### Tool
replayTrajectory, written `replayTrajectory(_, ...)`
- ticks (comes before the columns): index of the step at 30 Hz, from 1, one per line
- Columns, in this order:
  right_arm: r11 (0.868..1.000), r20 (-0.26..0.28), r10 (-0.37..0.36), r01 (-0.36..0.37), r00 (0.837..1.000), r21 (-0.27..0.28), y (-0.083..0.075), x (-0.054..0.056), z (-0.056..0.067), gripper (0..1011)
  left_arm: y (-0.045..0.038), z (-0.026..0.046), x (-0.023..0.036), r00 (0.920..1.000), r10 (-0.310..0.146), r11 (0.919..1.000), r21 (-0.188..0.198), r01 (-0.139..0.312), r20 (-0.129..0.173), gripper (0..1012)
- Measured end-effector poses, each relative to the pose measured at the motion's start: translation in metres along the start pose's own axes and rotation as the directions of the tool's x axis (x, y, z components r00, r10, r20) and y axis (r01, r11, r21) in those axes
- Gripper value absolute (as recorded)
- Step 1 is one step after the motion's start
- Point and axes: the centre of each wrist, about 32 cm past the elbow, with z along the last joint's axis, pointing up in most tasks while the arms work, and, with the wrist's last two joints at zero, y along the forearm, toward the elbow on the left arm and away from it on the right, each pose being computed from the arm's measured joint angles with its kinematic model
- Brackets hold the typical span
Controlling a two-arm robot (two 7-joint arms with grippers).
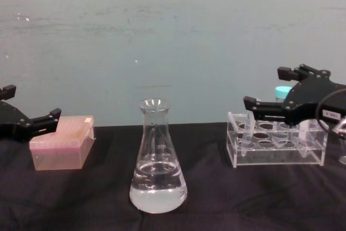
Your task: Pour the liquid from the test tube into the beaker using one hand.
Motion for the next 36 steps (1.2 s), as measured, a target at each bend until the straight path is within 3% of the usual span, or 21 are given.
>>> replayTrajectory(16,0.999,-0.107,0.032,-0.034,0.994,-0.016,0.018,0.001,-0.005,1000,0.0000,0.0000,0.0000,1.0000,0.000,1.0000,0.000,0.000,0.000,1000)
replayTrajectory(36,1.000,-0.150,0.010,-0.012,0.989,-0.016,0.036,0.003,-0.008,1000,0.0000,0.0000,0.0000,1.0000,0.000,1.0000,0.000,0.000,0.000,1000)
